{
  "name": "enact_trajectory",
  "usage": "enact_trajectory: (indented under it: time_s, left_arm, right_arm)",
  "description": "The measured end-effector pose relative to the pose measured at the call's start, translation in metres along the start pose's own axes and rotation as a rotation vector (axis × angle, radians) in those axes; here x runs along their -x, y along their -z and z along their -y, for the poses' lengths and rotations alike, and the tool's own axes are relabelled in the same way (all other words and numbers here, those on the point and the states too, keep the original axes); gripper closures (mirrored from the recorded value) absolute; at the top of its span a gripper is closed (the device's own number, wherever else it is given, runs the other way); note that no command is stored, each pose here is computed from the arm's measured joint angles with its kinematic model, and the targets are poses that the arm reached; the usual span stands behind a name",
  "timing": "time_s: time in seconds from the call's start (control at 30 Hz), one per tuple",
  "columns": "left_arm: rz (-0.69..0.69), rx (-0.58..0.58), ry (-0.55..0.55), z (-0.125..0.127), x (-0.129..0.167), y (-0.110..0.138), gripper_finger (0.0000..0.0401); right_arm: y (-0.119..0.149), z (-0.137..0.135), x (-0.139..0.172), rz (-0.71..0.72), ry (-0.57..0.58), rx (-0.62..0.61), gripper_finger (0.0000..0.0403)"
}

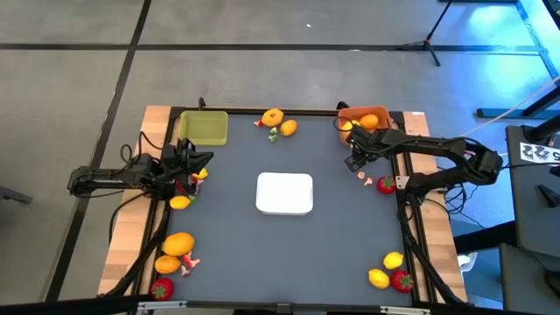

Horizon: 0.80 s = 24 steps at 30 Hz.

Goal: Sort produce into baskets
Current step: Put the brown mushroom into the white bin

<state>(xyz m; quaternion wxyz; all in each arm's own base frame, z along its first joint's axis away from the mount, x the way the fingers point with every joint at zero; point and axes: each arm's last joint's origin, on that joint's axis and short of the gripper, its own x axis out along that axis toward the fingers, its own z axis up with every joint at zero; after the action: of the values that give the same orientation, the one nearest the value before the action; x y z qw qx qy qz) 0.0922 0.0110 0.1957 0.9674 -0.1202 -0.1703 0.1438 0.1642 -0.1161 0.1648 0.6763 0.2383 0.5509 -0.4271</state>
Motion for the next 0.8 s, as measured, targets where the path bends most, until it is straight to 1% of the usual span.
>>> enact_trajectory:
  time_s: [0.2,0.33,0.4,0.8]
  left_arm:
    - [0.0,0.0,0.0,0.0,0.0,0.0,0.0388]
    - [0.0,-0.001,0.0,0.0,0.0,0.0,0.0388]
    - [0.0,-0.001,0.0,0.0,0.0,0.0,0.0388]
    - [0.0,-0.001,0.0,0.0,0.0,0.0,0.0388]
  right_arm:
    - [0.005,0.003,-0.011,0.012,-0.001,0.004,0.0225]
    - [0.007,0.002,-0.014,0.013,-0.037,0.009,0.0238]
    - [0.007,0.002,-0.014,0.012,-0.038,0.014,0.0248]
    - [0.007,0.002,-0.014,0.018,-0.039,0.062,0.034]
